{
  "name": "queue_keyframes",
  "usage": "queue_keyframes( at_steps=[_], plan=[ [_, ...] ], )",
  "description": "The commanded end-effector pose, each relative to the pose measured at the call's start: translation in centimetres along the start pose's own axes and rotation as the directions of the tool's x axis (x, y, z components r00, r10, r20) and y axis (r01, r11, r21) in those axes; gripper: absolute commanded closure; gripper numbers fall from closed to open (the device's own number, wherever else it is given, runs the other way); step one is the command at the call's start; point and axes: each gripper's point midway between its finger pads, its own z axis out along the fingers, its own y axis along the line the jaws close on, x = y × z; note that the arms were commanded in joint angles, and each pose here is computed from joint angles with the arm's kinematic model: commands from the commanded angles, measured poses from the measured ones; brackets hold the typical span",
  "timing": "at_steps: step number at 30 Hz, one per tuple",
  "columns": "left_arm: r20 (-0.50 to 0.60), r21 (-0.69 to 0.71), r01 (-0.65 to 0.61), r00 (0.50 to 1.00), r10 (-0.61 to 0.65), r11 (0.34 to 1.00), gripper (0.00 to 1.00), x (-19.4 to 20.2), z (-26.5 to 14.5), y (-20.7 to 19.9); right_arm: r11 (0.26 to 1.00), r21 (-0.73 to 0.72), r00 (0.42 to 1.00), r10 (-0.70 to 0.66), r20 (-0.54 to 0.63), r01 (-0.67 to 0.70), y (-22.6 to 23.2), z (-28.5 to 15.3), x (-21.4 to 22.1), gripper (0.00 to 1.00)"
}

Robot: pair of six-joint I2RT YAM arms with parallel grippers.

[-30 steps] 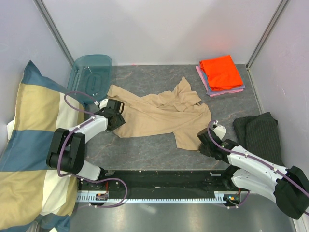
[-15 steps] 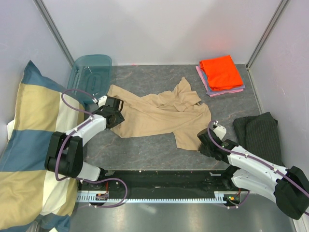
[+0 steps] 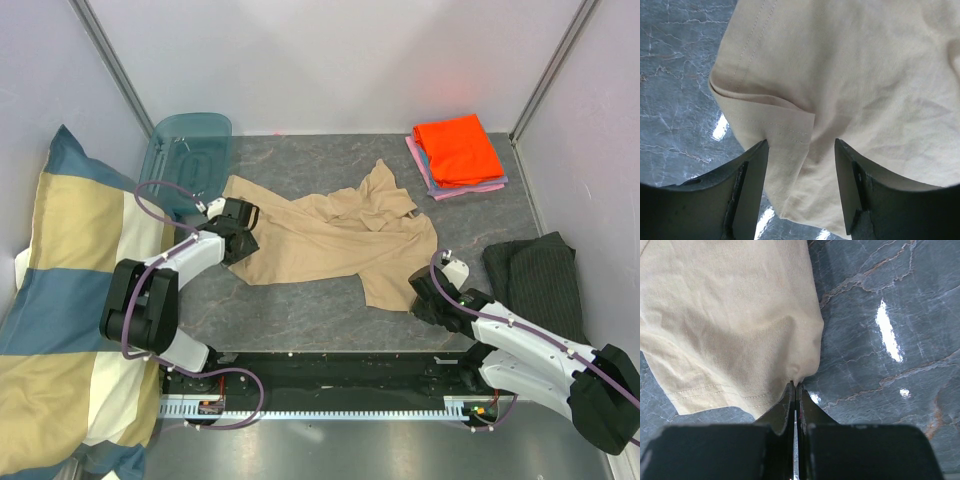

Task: Fold and stack the t-shirts
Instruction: Flatten out the tshirt

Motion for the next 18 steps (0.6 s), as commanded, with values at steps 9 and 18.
queue_keyframes(
  at_steps=[9,18],
  plan=[
    [0.058,-0.04,-0.025,0.998,0.027,0.999,0.81,-1.73,0.61,-0.16,1.0,-0.014,1.0,-0.004,0.002,0.004,0.05,0.02,0.17,1.0],
    [0.059,-0.05,-0.032,0.998,0.035,0.998,0.98,-1.57,0.58,0.22,1.0,-0.017,1.0,-0.002,0.004,0.002,0.18,-0.05,0.07,1.0]
  ],
)
